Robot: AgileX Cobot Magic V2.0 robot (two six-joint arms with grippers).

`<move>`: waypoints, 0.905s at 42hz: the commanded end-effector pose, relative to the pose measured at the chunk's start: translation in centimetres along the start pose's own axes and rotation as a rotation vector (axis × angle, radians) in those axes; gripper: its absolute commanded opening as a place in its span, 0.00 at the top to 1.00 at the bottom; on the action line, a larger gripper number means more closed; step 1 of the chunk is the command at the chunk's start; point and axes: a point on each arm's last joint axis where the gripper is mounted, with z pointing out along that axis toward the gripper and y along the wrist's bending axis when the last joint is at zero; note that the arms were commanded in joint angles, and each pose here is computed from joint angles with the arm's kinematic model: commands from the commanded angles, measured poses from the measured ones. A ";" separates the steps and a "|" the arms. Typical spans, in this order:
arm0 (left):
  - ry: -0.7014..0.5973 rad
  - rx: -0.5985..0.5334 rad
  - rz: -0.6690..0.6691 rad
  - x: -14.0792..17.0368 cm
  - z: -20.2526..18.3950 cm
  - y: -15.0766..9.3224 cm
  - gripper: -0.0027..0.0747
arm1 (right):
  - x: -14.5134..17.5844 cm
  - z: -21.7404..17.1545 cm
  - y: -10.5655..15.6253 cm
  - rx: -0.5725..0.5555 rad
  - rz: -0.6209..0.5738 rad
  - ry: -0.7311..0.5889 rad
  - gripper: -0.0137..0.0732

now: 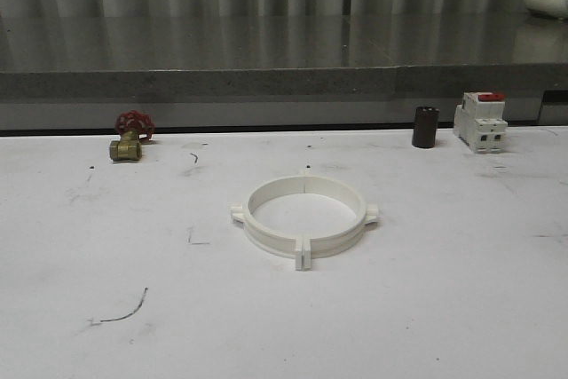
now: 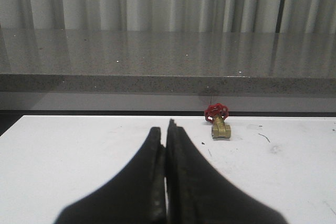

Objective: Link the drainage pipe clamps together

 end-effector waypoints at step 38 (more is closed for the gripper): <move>-0.067 0.012 -0.014 0.0 0.0 -0.1 0.99 | 7.2 2.1 -0.4 0.043 0.149 -0.562 0.92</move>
